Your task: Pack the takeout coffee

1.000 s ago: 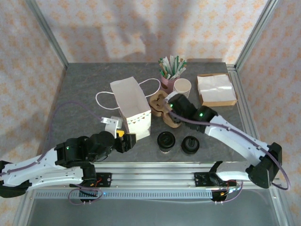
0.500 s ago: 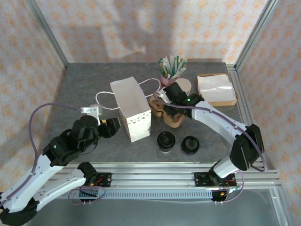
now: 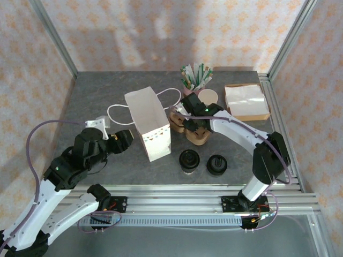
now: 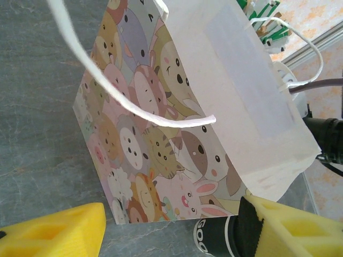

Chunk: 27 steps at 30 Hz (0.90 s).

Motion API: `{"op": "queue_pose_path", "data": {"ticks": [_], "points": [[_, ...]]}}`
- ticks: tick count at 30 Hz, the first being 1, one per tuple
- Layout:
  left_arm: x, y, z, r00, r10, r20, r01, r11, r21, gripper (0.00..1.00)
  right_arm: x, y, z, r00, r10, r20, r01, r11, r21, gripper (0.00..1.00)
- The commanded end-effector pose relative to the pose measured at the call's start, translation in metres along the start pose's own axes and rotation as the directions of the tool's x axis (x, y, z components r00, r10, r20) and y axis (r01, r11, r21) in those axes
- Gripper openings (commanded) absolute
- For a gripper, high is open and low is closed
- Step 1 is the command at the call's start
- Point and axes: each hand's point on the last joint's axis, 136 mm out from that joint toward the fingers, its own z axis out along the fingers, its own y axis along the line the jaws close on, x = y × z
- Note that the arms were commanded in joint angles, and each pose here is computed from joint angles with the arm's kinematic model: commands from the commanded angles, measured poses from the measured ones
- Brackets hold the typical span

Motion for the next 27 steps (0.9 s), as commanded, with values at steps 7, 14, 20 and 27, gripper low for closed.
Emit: {"op": "queue_pose_path", "data": {"ticks": [7, 14, 20, 27], "points": [[-0.005, 0.002, -0.005, 0.998, -0.06, 0.019, 0.06, 0.998, -0.003, 0.68, -0.004, -0.008, 0.006, 1.0, -0.005, -0.026, 0.006, 1.0, 0.03, 0.43], [-0.006, 0.002, -0.003, 0.997, -0.07, 0.024, 0.07, 0.998, -0.009, 0.68, -0.005, -0.011, 0.008, 0.999, -0.008, -0.033, 0.01, 0.999, 0.05, 0.49], [-0.006, 0.003, -0.003, 0.997, -0.072, 0.025, 0.072, 0.997, -0.012, 0.67, -0.006, -0.01, 0.011, 1.0, -0.011, -0.029, 0.012, 0.999, 0.047, 0.53], [-0.005, 0.002, 0.0, 0.997, -0.076, 0.019, 0.077, 0.997, -0.011, 0.67, -0.006, -0.006, 0.017, 0.999, -0.019, -0.039, 0.02, 0.999, 0.028, 0.51]]}}
